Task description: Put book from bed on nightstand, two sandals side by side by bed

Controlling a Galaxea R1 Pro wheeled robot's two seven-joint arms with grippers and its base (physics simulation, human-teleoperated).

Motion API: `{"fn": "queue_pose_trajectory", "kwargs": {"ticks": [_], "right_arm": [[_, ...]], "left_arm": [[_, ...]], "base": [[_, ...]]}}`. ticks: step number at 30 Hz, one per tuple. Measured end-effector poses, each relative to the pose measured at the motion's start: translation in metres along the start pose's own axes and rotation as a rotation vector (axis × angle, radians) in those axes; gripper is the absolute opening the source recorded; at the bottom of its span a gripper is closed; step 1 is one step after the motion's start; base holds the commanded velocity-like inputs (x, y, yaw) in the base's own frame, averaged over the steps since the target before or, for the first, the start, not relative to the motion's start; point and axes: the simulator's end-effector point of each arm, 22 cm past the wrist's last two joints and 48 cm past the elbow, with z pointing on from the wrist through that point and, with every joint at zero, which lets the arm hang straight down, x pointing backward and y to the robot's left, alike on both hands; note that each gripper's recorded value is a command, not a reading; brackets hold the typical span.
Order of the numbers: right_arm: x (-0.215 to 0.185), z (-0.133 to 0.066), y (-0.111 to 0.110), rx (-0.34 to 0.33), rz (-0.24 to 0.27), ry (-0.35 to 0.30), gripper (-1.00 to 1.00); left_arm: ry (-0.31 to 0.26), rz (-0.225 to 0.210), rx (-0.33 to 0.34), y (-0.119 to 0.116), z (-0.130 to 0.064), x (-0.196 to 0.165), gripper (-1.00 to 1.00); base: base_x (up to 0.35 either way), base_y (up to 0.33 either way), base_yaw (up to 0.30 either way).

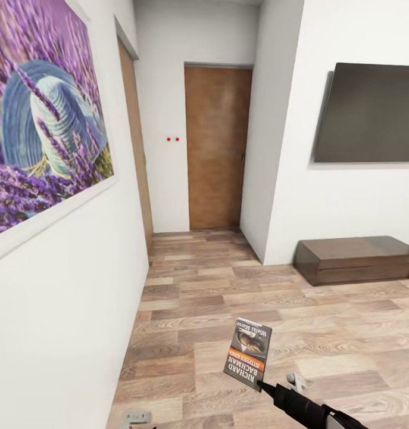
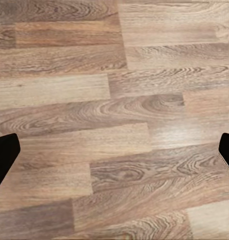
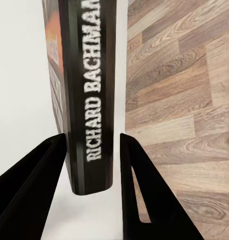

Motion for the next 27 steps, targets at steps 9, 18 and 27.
{"fn": "queue_pose_trajectory", "kwargs": {"ticks": [9, 18, 27], "right_arm": [[-0.0002, 0.0001, 0.0001, 0.0, -0.001, 0.0, -1.0], [-0.0003, 0.0, 0.0002, -0.001, 0.001, -0.001, -1.0], [-0.0005, 0.0, 0.0001, -0.001, 0.001, -0.002, -1.0]], "left_arm": [[0.0, 0.0, 0.0, 0.0, 0.0, 0.0001, 1.0], [-0.001, 0.0, 0.0, 0.0, 0.0, -0.0003, 1.0], [0.0, 0.0, 0.0, 0.0, 0.0, 0.0, 1.0]], "base": [[0.305, 0.0, -0.276], [0.305, 0.0, -0.275], [0.306, 0.0, -0.27]]}}
